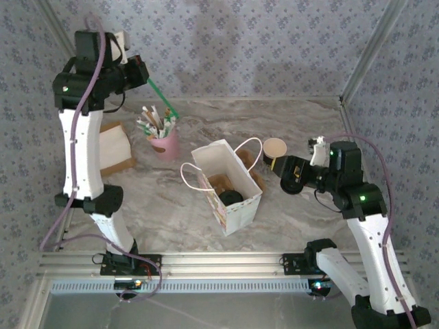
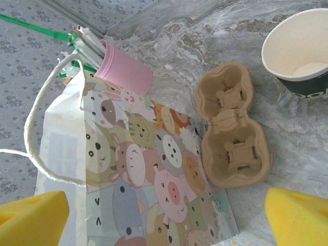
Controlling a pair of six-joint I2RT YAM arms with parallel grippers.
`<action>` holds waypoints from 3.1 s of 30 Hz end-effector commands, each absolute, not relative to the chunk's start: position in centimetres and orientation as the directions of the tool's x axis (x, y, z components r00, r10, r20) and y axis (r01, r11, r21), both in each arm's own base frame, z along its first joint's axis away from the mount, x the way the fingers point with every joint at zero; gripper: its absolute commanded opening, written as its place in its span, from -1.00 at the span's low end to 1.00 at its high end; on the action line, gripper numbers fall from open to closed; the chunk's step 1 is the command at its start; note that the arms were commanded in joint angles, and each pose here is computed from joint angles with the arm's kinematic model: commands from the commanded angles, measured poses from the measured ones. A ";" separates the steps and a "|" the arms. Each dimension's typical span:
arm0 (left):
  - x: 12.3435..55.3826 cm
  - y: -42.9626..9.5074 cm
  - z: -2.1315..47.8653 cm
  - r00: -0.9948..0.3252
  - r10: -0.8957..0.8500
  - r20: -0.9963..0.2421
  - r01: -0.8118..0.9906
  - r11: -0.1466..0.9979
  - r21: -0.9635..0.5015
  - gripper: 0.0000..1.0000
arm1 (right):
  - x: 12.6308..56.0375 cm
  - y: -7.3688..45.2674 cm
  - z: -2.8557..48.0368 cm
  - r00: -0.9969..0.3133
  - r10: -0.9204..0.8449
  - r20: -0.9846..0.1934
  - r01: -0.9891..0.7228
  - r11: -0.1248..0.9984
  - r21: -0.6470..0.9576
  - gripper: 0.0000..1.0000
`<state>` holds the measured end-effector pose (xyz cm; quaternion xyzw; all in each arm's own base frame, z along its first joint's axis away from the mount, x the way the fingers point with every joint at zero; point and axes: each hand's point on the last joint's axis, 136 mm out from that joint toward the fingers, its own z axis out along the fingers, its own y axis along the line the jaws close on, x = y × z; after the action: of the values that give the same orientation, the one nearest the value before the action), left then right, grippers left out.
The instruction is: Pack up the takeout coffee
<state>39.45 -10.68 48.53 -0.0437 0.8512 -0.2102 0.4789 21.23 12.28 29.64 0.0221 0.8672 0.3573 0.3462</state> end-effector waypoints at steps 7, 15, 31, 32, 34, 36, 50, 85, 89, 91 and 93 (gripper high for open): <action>31.1 -12.9 55.9 -0.460 -0.346 -0.818 0.353 0.774 -0.526 -0.94 | 19.1 12.1 31.5 -0.745 0.306 -0.593 -0.223 0.724 0.653 1.00; 28.8 -17.7 55.5 -0.533 -0.288 -0.796 0.469 0.682 -0.561 -0.98 | 18.2 11.9 31.9 -0.736 0.313 -0.600 -0.227 0.720 0.655 1.00; 25.5 -22.9 46.7 -0.631 0.048 -0.775 0.489 0.799 -0.349 -1.00 | 17.0 11.4 30.6 -0.740 0.317 -0.593 -0.209 0.730 0.651 1.00; 25.7 -22.8 46.5 -0.623 0.053 -0.780 0.487 0.807 -0.334 -1.00 | 16.9 11.4 30.5 -0.741 0.318 -0.591 -0.207 0.730 0.652 1.00; 26.0 -22.8 46.0 -0.606 0.072 -0.792 0.488 0.820 -0.300 -1.00 | 16.9 11.4 30.3 -0.742 0.318 -0.591 -0.207 0.729 0.652 1.00; 26.4 -23.4 45.6 -0.582 0.099 -0.807 0.507 0.821 -0.264 -1.00 | 16.8 11.4 30.2 -0.744 0.317 -0.589 -0.206 0.729 0.652 1.00; 26.7 -29.4 37.8 -0.469 0.470 -0.748 0.568 0.809 0.153 -1.00 | 16.6 10.9 28.3 -0.759 0.323 -0.566 -0.160 0.749 0.643 1.00; 26.9 -29.4 31.9 -0.637 0.350 -0.687 0.501 0.865 -0.024 0.29 | 17.3 12.2 26.5 -0.802 0.290 -0.523 -0.188 0.709 0.680 1.00; 26.8 -29.1 33.1 -0.634 0.316 -0.706 0.505 0.860 -0.068 0.46 | 17.0 12.1 27.3 -0.795 0.288 -0.534 -0.193 0.715 0.672 1.00; 26.8 -28.9 33.7 -0.633 0.298 -0.715 0.502 0.861 -0.085 0.53 | 16.8 11.9 27.6 -0.790 0.290 -0.540 -0.191 0.720 0.667 1.00; 26.9 -28.6 34.4 -0.629 0.279 -0.726 0.495 0.863 -0.098 0.64 | 16.6 11.8 27.9 -0.787 0.295 -0.541 -0.186 0.723 0.665 1.00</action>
<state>27.01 -28.70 31.04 0.2329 0.9044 -0.1052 0.3417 17.20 11.93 26.63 0.0396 0.8730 0.3724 0.3124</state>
